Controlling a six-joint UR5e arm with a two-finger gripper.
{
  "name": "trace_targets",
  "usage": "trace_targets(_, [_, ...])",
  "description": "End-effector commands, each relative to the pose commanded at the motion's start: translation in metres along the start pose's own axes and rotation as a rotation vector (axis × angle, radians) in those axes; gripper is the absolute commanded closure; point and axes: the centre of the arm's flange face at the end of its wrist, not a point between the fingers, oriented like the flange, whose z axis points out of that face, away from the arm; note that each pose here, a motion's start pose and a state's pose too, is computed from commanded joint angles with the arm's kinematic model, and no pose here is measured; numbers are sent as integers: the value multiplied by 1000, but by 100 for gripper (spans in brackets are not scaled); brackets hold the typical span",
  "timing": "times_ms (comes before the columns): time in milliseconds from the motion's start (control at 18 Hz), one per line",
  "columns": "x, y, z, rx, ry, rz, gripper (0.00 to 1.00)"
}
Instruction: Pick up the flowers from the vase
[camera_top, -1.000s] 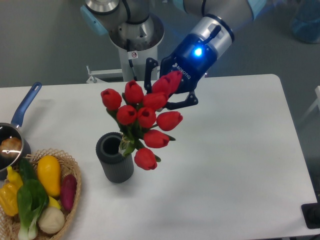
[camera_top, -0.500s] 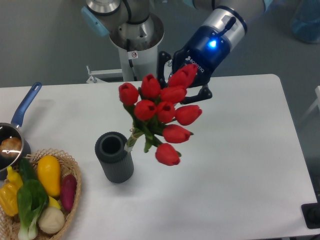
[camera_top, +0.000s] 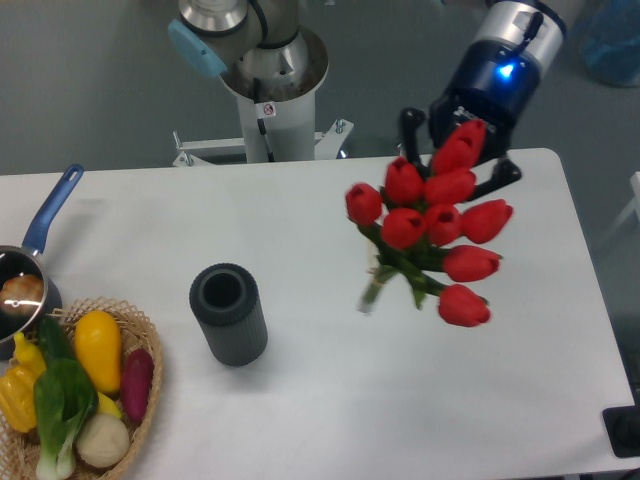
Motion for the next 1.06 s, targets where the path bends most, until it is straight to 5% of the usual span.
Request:
trace_targets(556, [-39, 67, 26, -439, -76, 208, 94])
trace_targets(1056, [-30, 81, 64, -808, -57, 341, 96])
